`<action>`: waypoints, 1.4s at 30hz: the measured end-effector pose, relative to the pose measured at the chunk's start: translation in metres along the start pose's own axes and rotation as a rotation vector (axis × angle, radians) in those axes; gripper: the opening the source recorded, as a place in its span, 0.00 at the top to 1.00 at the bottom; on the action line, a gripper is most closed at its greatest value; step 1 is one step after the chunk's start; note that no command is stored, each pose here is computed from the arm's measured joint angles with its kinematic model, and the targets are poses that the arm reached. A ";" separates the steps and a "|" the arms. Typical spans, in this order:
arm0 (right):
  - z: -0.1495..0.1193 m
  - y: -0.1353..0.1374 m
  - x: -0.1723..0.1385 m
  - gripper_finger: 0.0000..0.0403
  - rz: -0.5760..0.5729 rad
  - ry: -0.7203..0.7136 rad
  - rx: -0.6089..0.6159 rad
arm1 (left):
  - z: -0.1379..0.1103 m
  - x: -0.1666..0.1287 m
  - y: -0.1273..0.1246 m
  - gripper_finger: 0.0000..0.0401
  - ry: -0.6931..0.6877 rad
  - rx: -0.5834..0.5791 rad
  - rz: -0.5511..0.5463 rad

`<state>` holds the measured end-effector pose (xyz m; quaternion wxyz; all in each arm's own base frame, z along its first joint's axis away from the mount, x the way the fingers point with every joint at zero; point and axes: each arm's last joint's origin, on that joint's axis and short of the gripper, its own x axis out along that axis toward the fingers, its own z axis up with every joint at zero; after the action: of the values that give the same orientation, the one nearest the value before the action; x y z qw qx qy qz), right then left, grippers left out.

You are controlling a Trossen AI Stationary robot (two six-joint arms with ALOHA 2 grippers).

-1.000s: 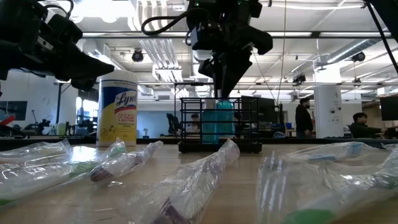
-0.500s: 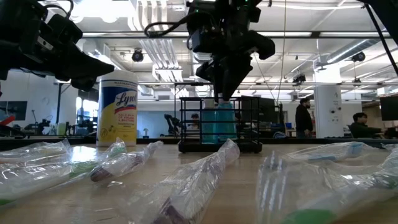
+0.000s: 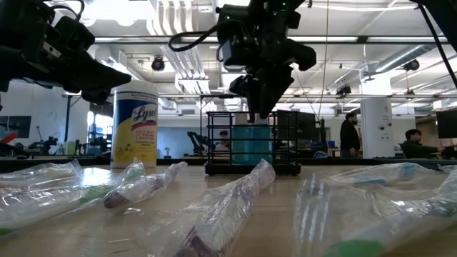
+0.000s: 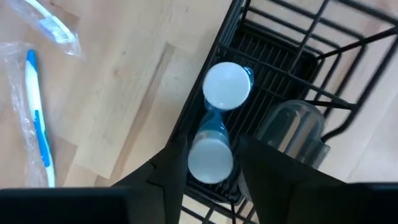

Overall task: Pick & Place toothbrushing station
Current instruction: Put the mouthwash into the black mesh organizer, then put the left blue toothbrush into the black mesh organizer

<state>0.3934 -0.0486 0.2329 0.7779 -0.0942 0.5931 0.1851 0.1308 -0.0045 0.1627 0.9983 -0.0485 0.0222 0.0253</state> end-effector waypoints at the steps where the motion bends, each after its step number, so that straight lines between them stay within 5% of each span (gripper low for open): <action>1: 0.000 0.001 -0.002 0.63 -0.002 -0.004 0.004 | 0.000 0.000 0.000 0.98 0.000 0.000 0.000; 13: -0.005 0.009 -0.026 0.60 -0.008 0.033 0.063 | 0.000 0.000 0.000 0.98 -0.001 -0.001 0.000; 22: -0.011 0.030 -0.103 0.59 -0.122 -0.123 0.119 | 0.000 0.000 0.000 0.98 -0.002 -0.004 0.000; 30: -0.051 0.078 -0.166 0.61 -0.126 -0.228 0.271 | 0.000 0.000 0.000 0.98 -0.002 -0.032 0.001; 35: -0.079 0.109 -0.165 0.62 -0.091 -0.244 0.349 | 0.000 0.000 0.000 0.98 -0.001 -0.033 0.001; 42: -0.110 0.138 -0.101 0.61 -0.079 -0.194 0.423 | 0.000 0.000 0.000 0.98 -0.001 -0.039 0.001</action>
<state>0.2173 0.0195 0.3093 0.8402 0.0658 0.5371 0.0345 0.1308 -0.0044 0.1629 0.9971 -0.0679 0.0211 0.0261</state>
